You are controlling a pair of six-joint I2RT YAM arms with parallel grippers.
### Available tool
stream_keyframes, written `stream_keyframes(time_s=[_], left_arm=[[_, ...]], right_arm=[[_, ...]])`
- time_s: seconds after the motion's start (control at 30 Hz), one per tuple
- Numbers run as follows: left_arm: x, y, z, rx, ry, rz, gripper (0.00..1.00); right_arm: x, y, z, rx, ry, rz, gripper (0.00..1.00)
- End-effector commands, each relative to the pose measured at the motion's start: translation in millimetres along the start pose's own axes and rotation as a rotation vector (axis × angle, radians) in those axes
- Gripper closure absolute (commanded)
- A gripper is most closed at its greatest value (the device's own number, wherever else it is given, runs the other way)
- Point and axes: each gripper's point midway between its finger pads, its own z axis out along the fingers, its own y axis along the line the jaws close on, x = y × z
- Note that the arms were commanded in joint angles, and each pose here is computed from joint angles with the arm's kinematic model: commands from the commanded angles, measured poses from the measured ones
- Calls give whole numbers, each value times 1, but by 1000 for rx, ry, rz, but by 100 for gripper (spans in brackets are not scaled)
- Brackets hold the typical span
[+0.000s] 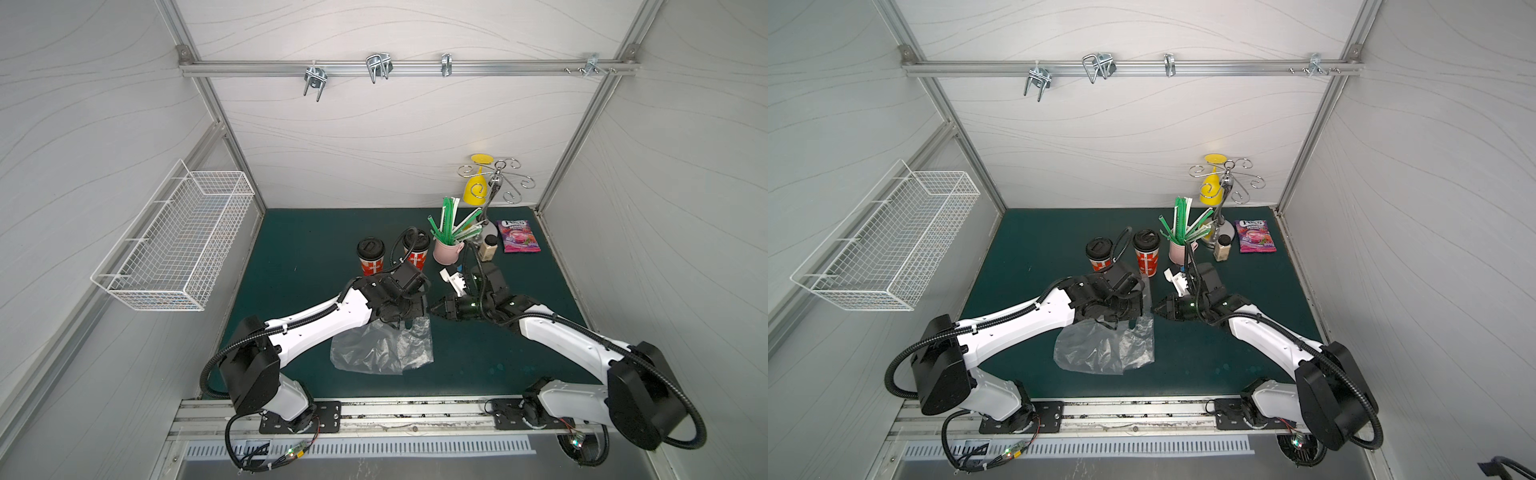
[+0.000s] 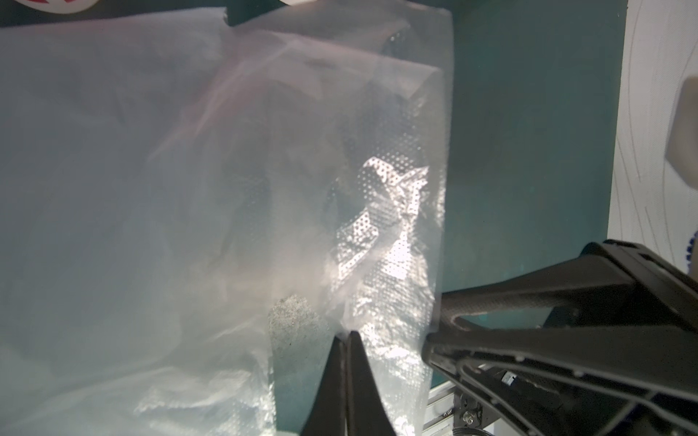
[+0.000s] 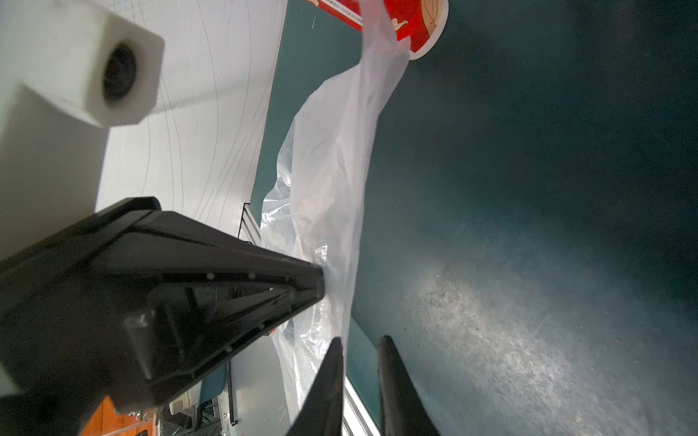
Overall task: Pack milk tea into plastic carrier bags
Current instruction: Adjust the plastic carrier bag at the center of the board.
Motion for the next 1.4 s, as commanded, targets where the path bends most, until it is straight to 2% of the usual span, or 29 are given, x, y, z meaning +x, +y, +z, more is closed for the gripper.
stream_keyframes(time_s=[0.0, 0.77, 1.03, 1.13, 1.23, 1.27, 1.3, 1.37], left_arm=[[-8, -5, -9, 34, -33, -21, 100], [-10, -6, -15, 53, -46, -28, 100], [-10, -6, -10, 50, -34, -32, 100], [-12, -3, -12, 45, -33, -40, 100], [-14, -1, -18, 46, -39, -53, 100], [-15, -1, -20, 48, -42, -58, 100], [-16, -1, -24, 52, -46, -63, 96], [-18, -3, -33, 74, -56, -72, 82]], right_arm=[[-8, 4, -1, -6, -20, -29, 81], [-6, 8, 7, -48, 2, -32, 83], [-3, 30, 11, -108, 21, -62, 84], [0, 33, 9, -104, 24, -58, 89], [-2, 34, 4, -73, 12, -53, 100], [-3, 35, 2, -59, 9, -54, 100], [-5, 38, -2, -49, 0, -63, 100], [-9, 45, -12, -27, -23, -84, 100]])
